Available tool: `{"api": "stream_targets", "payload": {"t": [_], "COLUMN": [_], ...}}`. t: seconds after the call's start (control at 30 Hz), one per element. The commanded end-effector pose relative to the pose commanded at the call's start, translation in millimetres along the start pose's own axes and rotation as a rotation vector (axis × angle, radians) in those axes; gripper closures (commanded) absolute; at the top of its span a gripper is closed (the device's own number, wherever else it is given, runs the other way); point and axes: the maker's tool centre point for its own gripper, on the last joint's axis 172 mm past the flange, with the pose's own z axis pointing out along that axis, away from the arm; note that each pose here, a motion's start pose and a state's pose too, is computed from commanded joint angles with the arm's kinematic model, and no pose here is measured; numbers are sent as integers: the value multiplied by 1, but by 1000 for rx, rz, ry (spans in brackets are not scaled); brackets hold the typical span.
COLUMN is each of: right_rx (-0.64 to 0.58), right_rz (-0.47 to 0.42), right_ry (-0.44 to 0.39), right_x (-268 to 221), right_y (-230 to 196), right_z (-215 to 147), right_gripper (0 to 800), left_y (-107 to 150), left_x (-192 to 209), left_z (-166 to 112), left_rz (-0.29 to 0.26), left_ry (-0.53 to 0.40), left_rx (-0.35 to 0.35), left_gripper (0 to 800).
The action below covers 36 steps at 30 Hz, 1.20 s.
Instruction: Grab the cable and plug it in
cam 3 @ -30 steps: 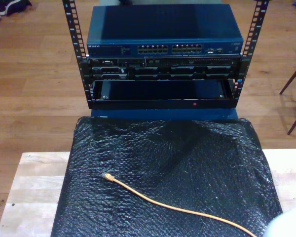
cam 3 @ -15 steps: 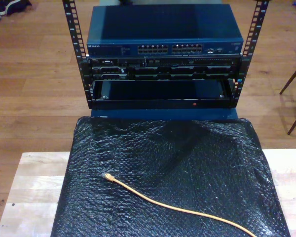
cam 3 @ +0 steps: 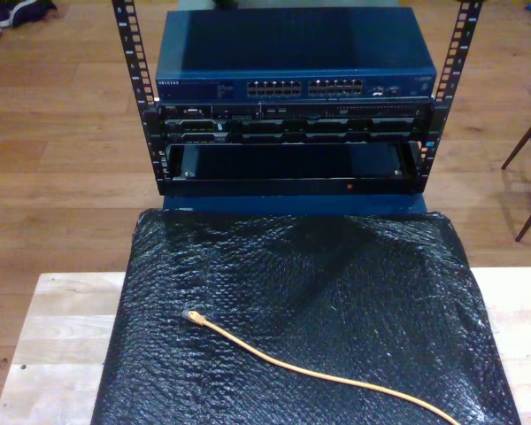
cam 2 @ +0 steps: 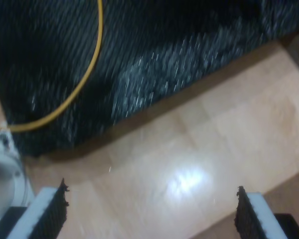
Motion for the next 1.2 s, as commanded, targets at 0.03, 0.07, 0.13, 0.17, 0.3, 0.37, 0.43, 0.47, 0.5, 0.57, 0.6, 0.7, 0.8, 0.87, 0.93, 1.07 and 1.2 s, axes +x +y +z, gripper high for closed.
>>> {"api": "stream_targets", "payload": {"t": [0.03, 0.07, 0.13, 0.17, 0.3, 0.37, 0.43, 0.47, 0.5, 0.57, 0.6, 0.7, 0.8, 0.87, 0.93, 1.07, 1.2], "right_rx": [8, 11, 18, 19, 23, 35, 58, 73, 87, 91, 87, 85, 87, 83, 79, 114, 135], "right_rz": [7, 8, 8, 8, -1, -17, -22, -20, -14, -17, -23, -33, -49, -58, -69, -98, -127], "right_ry": [-2, -5, -9, -10, -1, -9, -19, -16, -15, -25, -35, -58, -74, -80, -89, -132, -203], "right_x": [3, 7, 16, 21, 47, 61, 76, 84, 92, 108, 115, 136, 158, 171, 184, 201, 208], "right_y": [-1, -1, -2, -2, -3, -7, -11, -13, -14, -11, -7, -1, 0, 1, 2, -7, -12], "right_z": [3, 4, 7, 8, 15, 20, 29, 35, 43, 54, 60, 86, 112, 126, 141, 173, 208], "right_gripper": [7, 7, 7, 7, 7, 8, 8, 8, 8, 8, 8, 13, 20, 22, 23, 26, 24], "left_y": [-5, -9, -19, -23, -37, -42, -47, -49, -51, -52, -53, -54, -55, -55, -55, -55, -55], "left_x": [3, 6, 13, 16, 29, 34, 38, 40, 43, 44, 45, 46, 45, 45, 44, 42, 40], "left_z": [1, 1, 0, 0, 2, 4, 4, 5, 6, 7, 7, 8, 8, 8, 10, 14, 18], "left_rz": [-2, -6, -13, -18, -36, -42, -44, -43, -41, -44, -43, -37, -37, -39, -42, -65, -78], "left_ry": [3, 5, 3, 2, -8, -11, -14, -13, -13, -15, -16, -19, -20, -19, -12, 3, 18], "left_rx": [0, 2, 2, -2, -23, -35, -39, -43, -45, -48, -49, -53, -52, -53, -59, -72, -83], "left_gripper": [0, 0, 0, 0, 0, 0, 0, 0, 0, 0, 0, 0, 0, 0, 0, 0, 0]}}
